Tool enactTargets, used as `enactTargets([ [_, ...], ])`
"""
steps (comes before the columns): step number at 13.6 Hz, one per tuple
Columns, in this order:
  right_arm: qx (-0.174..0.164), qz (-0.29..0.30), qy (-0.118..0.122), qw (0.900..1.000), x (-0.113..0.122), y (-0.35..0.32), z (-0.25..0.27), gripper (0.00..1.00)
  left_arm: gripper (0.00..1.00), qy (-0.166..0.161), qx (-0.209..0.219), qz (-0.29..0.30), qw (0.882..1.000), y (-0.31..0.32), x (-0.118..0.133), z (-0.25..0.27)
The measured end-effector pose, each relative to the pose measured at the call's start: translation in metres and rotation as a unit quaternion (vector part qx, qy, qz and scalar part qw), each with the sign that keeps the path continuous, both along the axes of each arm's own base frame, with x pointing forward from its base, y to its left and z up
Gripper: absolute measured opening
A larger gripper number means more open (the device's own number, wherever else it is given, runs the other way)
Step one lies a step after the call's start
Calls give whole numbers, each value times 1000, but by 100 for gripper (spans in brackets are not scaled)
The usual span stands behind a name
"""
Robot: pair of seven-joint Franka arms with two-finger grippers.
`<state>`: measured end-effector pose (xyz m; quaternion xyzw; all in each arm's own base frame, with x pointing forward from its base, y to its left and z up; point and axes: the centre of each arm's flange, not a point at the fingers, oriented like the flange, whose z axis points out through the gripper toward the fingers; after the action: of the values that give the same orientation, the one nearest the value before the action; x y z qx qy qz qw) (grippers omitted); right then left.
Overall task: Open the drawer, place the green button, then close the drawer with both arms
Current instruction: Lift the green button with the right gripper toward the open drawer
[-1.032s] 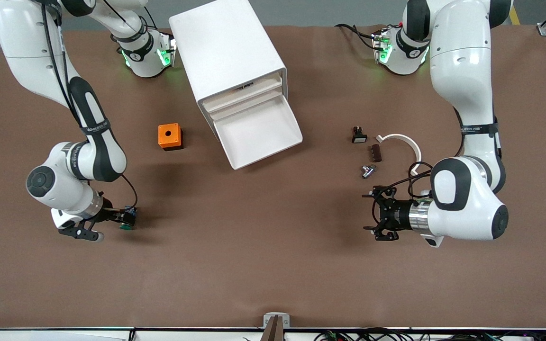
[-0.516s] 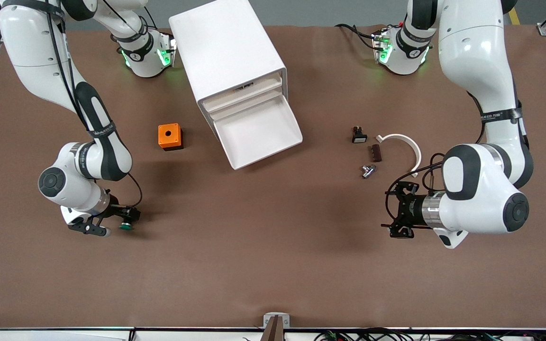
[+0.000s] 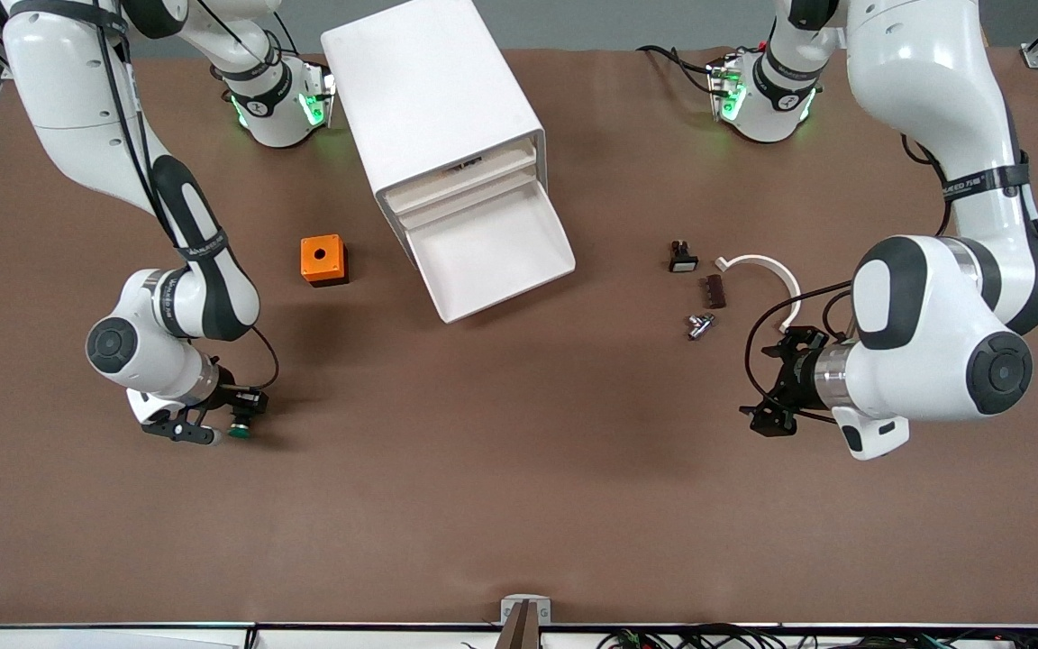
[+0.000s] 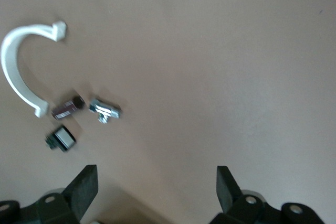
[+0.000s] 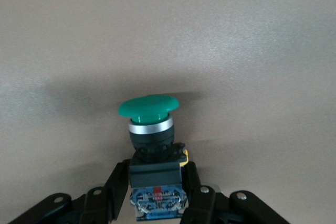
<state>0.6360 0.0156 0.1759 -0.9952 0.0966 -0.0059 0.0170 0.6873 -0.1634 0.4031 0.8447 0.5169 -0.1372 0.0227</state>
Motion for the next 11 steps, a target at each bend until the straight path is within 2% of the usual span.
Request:
enactTargets([
  [1, 0, 1, -1, 1000, 1, 1, 1, 45, 100, -6, 11, -16, 1000, 3, -1, 5],
  [2, 0, 1, -3, 1000, 1, 2, 2, 42, 100, -11, 19, -33, 999, 6, -1, 9],
  [4, 2, -3, -6, 1000, 4, 6, 13, 42, 100, -21, 20, -68, 997, 10, -2, 16],
  [5, 5, -15, 2, 1000, 4, 11, 26, 42, 100, -26, 22, -94, 995, 12, -2, 18],
  [8, 16, -72, 23, 997, 3, 49, 91, 42, 100, -41, 41, -183, 981, 22, -3, 29],
  [11, 25, -137, 35, 990, -19, 121, 163, 42, 100, -48, 54, -262, 962, 30, -4, 38],
])
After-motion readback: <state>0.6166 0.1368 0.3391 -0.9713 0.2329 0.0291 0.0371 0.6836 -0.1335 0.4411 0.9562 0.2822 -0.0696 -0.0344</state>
